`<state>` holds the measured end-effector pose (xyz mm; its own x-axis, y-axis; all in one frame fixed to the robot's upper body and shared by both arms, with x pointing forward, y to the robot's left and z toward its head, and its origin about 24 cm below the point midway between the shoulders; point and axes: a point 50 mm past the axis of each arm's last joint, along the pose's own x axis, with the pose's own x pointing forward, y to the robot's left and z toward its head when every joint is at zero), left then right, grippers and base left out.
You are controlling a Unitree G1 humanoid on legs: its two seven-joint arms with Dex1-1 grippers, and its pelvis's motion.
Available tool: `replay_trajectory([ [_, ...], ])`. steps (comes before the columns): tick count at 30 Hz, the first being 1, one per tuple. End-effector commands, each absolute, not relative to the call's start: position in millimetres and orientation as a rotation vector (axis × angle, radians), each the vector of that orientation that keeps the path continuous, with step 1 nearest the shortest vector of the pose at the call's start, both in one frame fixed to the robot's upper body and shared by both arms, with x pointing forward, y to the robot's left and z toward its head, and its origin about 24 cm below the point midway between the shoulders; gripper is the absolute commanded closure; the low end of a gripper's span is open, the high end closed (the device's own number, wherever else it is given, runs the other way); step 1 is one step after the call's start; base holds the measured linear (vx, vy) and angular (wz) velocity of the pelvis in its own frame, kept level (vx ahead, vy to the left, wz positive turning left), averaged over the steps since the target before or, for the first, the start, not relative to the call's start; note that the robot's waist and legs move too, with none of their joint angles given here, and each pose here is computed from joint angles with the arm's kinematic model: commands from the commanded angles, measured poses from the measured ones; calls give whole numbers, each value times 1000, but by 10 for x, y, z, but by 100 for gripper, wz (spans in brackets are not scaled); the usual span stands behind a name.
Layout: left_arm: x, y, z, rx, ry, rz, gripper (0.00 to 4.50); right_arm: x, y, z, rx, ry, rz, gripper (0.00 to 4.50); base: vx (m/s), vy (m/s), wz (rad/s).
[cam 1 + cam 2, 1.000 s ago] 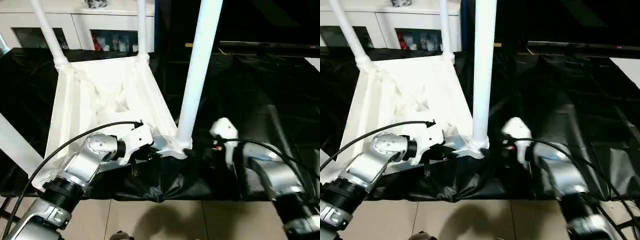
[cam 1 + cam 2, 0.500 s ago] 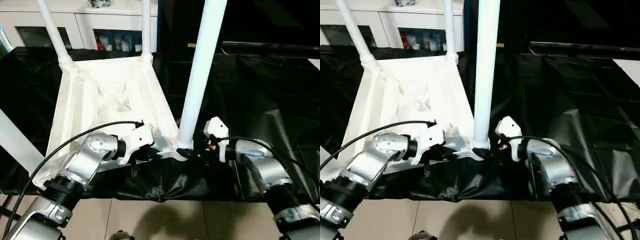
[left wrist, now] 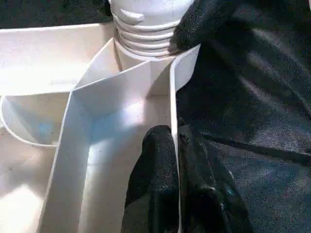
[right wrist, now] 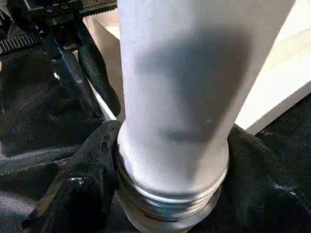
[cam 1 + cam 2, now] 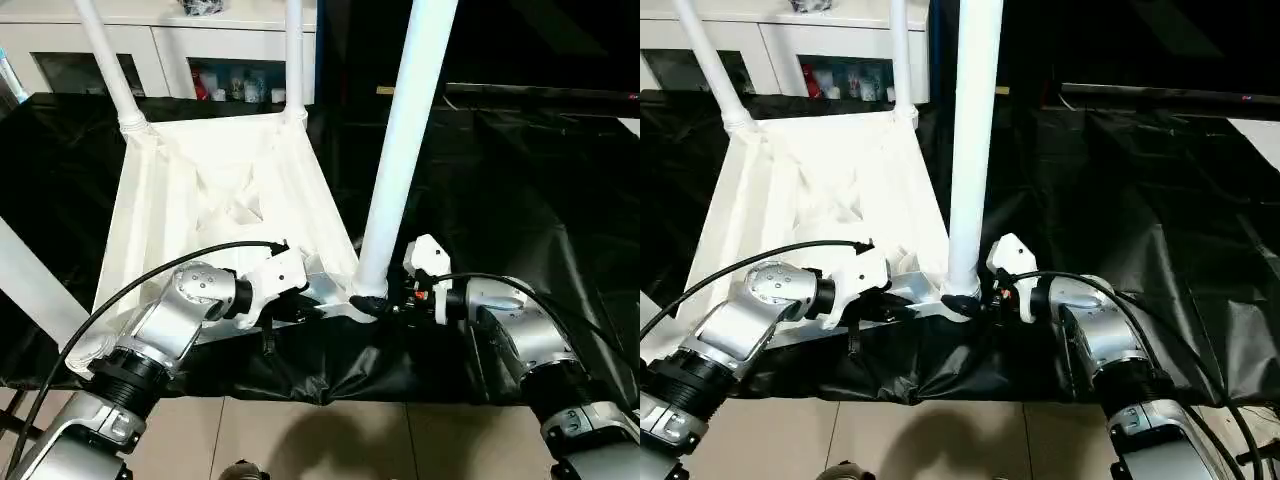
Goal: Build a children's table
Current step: Rotate leg to tighten
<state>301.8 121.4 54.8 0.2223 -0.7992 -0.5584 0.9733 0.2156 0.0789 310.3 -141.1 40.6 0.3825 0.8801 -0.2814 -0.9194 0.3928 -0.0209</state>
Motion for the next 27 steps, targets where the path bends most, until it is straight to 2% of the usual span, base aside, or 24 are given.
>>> replay_trajectory([
  [1, 2993, 1045, 558, 424, 422, -1348, 450, 3138, -1385, 447, -164, 206, 1100, 175, 0, 0, 0],
  [7, 3230, 898, 520, 408, 430, -1038, 450, 3256, -1135, 343, -80, 219, 774, 176, 0, 0, 0],
  [10, 3269, 795, 531, 379, 425, -990, 450, 3287, -1032, 336, -73, 221, 695, 176, 0, 0, 0],
  [12, 3282, 762, 535, 379, 420, -976, 450, 3301, -988, 341, -69, 220, 670, 176, 0, 0, 0],
  [14, 3299, 643, 534, 382, 409, -963, 450, 3298, -799, 405, -38, 187, 686, 176, 0, 0, 0],
  [16, 3293, 615, 540, 382, 400, -977, 450, 3285, -744, 457, -16, 154, 713, 176, 0, 0, 0],
  [18, 3277, 611, 552, 391, 387, -1008, 450, 3282, -759, 514, 20, 127, 720, 176, 0, 0, 0],
  [19, 3271, 612, 556, 394, 384, -1019, 450, 3282, -771, 531, 29, 121, 721, 120, 0, 0, 0],
  [21, 3229, 659, 588, 394, 365, -1091, 450, 3285, -915, 578, 47, 112, 733, 106, 0, 0, 0],
  [23, 3215, 674, 598, 387, 363, -1113, 450, 3285, -960, 591, 44, 110, 740, 89, 0, 0, 0],
  [26, 3146, 740, 625, 396, 341, -1222, 450, 3257, -1094, 631, 1, 124, 822, 62, 0, 0, 0],
  [27, 3110, 765, 629, 402, 328, -1270, 450, 3221, -1152, 625, -56, 140, 876, 54, 0, 0, 0],
])
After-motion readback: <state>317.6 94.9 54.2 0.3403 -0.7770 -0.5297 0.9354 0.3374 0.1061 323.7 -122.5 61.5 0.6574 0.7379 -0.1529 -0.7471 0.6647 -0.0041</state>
